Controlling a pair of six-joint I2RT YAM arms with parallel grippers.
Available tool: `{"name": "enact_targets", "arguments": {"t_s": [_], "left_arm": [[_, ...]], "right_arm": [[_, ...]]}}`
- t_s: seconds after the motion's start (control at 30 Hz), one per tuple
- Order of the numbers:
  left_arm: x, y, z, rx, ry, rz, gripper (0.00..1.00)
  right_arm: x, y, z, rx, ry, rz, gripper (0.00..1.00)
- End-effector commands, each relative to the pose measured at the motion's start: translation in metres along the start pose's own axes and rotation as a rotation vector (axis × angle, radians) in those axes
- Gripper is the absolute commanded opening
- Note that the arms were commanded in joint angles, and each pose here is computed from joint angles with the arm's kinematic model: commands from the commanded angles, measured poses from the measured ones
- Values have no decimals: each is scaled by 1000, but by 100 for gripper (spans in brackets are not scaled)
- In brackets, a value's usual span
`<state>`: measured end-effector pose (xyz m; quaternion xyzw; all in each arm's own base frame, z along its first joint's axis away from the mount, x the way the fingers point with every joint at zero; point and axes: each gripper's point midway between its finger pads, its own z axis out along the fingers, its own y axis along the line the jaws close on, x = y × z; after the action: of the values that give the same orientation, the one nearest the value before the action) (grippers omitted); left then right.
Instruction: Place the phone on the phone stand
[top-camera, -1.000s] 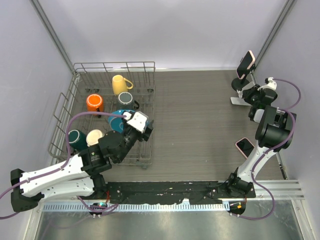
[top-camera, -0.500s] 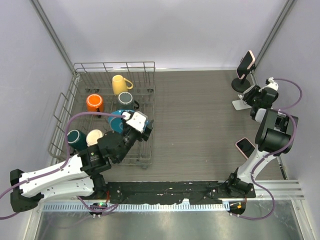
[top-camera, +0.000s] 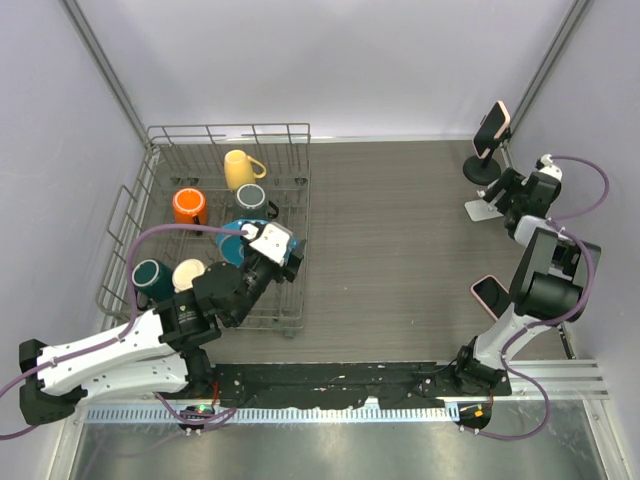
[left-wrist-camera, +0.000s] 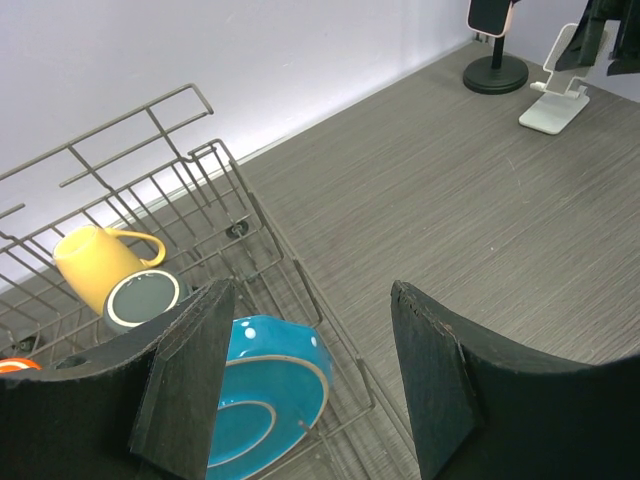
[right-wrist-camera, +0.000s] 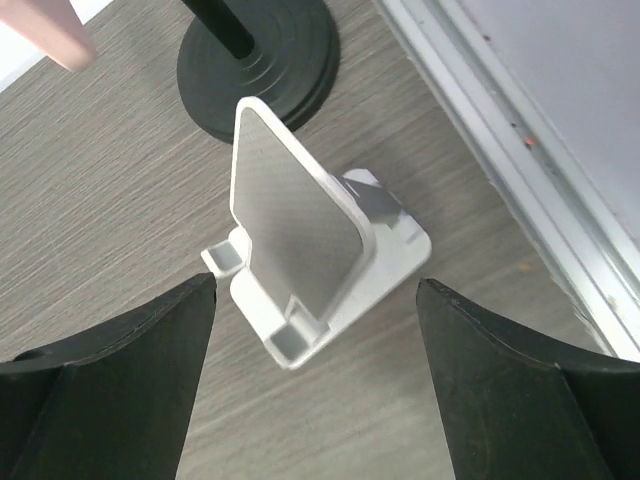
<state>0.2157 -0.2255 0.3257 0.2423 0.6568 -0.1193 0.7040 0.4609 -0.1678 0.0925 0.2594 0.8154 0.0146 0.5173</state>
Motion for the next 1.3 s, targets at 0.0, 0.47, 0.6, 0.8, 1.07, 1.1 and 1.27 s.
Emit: {"name": "enact_targets", "arguments": {"t_s": [0.0,0.47,0.6,0.8,1.07,1.1,1.27], "left_arm": [[-15,0,-1,3,-48,-62,67],[-16,-4,-1,26,-44,-69,74],[-17,-4,-2,30,-44,-75,88],[-17,-4,-2,31,-45,-79,95],[-17,-2,-2,19,-44,-79,100],[-17,-2,-2,20,-45,-80,100],[-16,-4,-2,25,-43,-77,100]], "right_arm": [[-41,-6,-46,103,-75,15,87],[49,-58,-167,597,144,435,88],[64,-103,-220,915,149,412,93],[118,-151,-251,1044,218,680,99],[175,-149,-244,1023,361,774,99],[176,-149,-240,1006,362,769,98],[178,-129,-217,855,418,666,97]]}}
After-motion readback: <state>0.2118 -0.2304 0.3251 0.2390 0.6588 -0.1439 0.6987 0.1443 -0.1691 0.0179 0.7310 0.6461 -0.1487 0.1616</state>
